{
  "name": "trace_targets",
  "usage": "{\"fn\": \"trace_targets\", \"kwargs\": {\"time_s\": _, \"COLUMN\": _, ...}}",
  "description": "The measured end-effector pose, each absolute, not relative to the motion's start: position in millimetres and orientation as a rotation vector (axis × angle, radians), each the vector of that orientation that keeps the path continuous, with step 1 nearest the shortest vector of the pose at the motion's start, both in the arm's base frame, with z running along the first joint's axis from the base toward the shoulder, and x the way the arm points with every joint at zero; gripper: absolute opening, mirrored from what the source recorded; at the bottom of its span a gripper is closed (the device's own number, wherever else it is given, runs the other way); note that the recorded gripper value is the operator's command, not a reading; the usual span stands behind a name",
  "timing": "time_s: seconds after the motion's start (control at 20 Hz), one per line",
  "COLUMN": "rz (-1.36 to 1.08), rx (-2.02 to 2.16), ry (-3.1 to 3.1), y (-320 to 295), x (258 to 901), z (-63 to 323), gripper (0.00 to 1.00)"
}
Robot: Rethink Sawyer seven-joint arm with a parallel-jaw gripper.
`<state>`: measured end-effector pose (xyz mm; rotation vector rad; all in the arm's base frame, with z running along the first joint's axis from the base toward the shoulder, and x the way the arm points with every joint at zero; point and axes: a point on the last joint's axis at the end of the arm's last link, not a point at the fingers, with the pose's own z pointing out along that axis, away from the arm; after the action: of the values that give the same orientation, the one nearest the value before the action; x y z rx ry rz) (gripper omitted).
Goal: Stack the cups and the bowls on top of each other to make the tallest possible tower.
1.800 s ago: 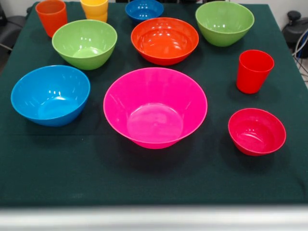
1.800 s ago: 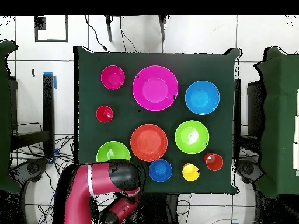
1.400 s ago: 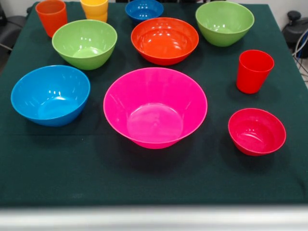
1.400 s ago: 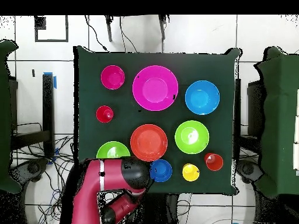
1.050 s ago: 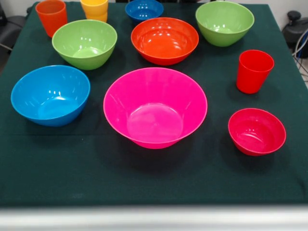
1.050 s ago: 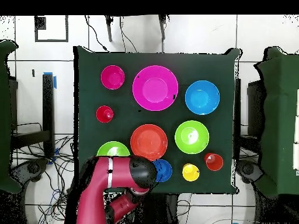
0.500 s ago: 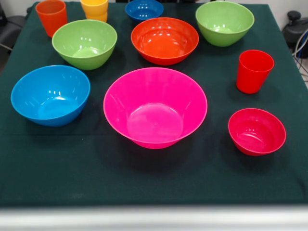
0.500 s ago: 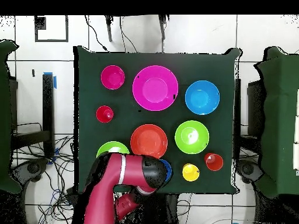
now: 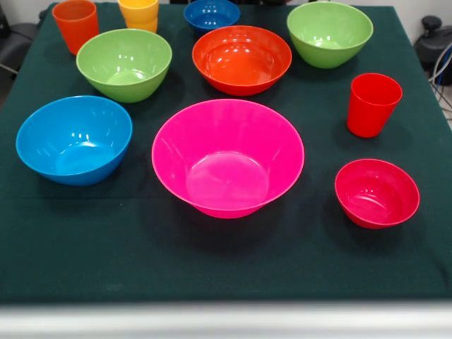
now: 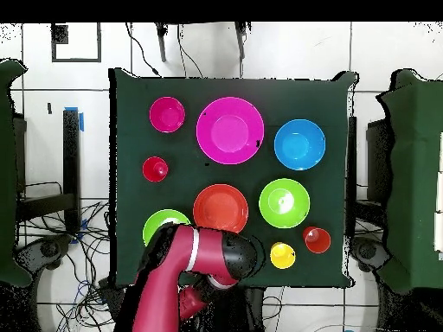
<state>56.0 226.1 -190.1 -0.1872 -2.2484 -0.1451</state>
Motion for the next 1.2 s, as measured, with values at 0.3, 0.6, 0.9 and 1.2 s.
{"fn": "trace_targets", "kwargs": {"time_s": 0.3, "rz": -0.174, "rx": -0.213, "ry": -2.237, "y": 228.4, "x": 56.7, "z": -190.0, "gripper": 1.00}}
{"fn": "trace_targets", "kwargs": {"time_s": 0.6, "rz": -0.179, "rx": -0.222, "ry": -2.233, "y": 229.0, "x": 55.9, "z": -191.3, "gripper": 1.00}}
{"fn": "trace_targets", "kwargs": {"time_s": 0.9, "rz": -0.180, "rx": -0.226, "ry": -2.230, "y": 230.4, "x": 53.2, "z": -195.5, "gripper": 1.00}}
{"fn": "trace_targets", "kwargs": {"time_s": 1.2, "rz": -0.196, "rx": -0.220, "ry": -2.229, "y": 231.9, "x": 54.2, "z": -195.4, "gripper": 1.00}}
